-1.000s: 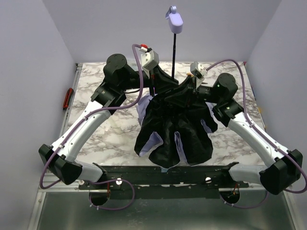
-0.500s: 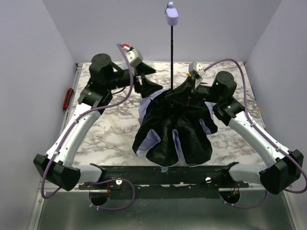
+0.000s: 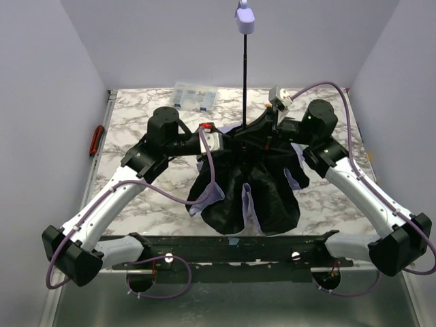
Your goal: Open the umbrella
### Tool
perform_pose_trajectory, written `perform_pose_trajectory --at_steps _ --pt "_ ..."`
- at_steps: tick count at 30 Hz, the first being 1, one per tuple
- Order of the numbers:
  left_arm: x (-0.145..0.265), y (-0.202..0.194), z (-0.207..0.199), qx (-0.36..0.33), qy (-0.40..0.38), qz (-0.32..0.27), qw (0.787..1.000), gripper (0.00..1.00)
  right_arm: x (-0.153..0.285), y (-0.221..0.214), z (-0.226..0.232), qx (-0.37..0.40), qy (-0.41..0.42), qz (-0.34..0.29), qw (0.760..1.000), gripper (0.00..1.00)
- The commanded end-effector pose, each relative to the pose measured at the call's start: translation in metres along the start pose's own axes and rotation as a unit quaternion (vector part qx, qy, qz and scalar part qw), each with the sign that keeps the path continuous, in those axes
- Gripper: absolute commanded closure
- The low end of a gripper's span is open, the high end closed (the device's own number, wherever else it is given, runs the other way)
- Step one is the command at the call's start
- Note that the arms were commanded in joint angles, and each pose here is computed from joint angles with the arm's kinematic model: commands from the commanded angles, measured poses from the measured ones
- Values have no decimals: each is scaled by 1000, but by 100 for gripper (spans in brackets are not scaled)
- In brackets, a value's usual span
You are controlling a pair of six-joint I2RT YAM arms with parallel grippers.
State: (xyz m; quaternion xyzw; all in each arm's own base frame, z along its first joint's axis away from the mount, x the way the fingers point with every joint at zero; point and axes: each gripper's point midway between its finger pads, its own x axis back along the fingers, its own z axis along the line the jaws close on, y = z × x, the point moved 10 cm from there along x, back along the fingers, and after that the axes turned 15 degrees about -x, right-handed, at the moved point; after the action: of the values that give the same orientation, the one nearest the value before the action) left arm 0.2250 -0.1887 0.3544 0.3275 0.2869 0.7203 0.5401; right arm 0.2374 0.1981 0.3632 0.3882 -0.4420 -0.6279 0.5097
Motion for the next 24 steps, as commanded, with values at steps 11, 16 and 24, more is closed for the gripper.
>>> perform_pose_trajectory --at_steps 11,16,24 --pt "1 -78 1 -85 32 164 982 76 10 38 28 45 22 -26 998 100" --pt "28 -104 11 -42 77 215 973 77 17 35 30 52 -4 -19 998 100" --pt "42 -71 29 -5 88 145 986 47 14 29 17 46 -43 -16 998 100"
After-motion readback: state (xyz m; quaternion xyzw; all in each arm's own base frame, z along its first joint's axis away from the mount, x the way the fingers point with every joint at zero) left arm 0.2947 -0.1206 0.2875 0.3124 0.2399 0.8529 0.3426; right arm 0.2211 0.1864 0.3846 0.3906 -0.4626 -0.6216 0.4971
